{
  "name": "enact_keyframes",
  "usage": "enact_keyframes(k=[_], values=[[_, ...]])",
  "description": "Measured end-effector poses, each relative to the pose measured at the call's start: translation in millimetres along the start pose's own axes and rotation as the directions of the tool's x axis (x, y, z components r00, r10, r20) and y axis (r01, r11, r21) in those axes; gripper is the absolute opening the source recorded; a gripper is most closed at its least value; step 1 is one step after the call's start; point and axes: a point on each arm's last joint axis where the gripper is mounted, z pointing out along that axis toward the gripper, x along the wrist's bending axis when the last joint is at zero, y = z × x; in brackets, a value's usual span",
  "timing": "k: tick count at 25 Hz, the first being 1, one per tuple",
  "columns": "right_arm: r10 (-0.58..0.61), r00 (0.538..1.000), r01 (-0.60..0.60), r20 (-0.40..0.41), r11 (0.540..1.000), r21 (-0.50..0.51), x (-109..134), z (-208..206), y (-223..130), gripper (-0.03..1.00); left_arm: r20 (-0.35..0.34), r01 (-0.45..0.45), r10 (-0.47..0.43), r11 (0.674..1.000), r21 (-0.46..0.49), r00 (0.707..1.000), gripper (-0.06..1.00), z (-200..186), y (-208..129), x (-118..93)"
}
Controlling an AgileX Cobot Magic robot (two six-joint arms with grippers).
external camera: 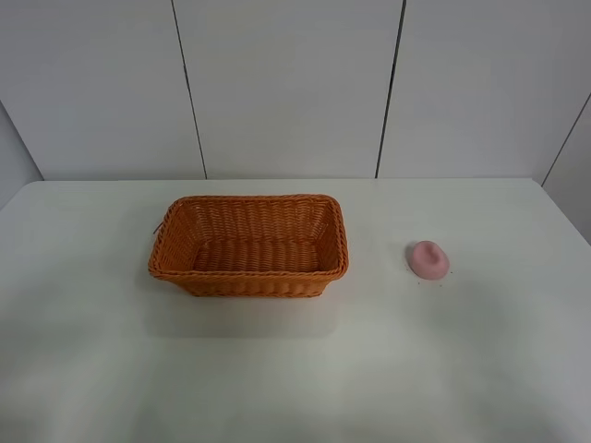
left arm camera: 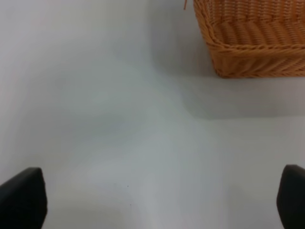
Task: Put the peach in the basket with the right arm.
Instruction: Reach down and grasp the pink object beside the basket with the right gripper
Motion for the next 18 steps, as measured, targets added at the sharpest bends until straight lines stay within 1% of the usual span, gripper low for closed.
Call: enact_keyframes(k=[9, 11, 13, 15, 16, 18], values=[[0.004, 1.000, -0.004, -0.007, 1.000, 0.000, 1, 0, 0, 0.70, 0.000, 0.000, 0.000, 1.000, 0.000, 1.000, 0.99, 0, 0, 0], [0.006, 1.000, -0.006, -0.007, 1.000, 0.021, 0, 2, 4, 0.70, 0.000, 0.000, 0.000, 1.000, 0.000, 1.000, 0.99, 0, 0, 0], [0.010, 1.000, -0.009, -0.007, 0.997, 0.080, 0, 9, 14, 0.70, 0.000, 0.000, 0.000, 1.000, 0.000, 1.000, 0.99, 0, 0, 0], [0.018, 1.000, -0.016, -0.007, 0.984, 0.180, -1, 24, 29, 0.70, 0.000, 0.000, 0.000, 1.000, 0.000, 1.000, 0.99, 0, 0, 0], [0.021, 1.000, -0.019, -0.006, 0.975, 0.222, -2, 32, 37, 0.70, 0.000, 0.000, 0.000, 1.000, 0.000, 1.000, 0.99, 0, 0, 0], [0.030, 1.000, -0.027, -0.005, 0.941, 0.339, -4, 55, 53, 0.70, 0.000, 0.000, 0.000, 1.000, 0.000, 1.000, 0.99, 0, 0, 0]])
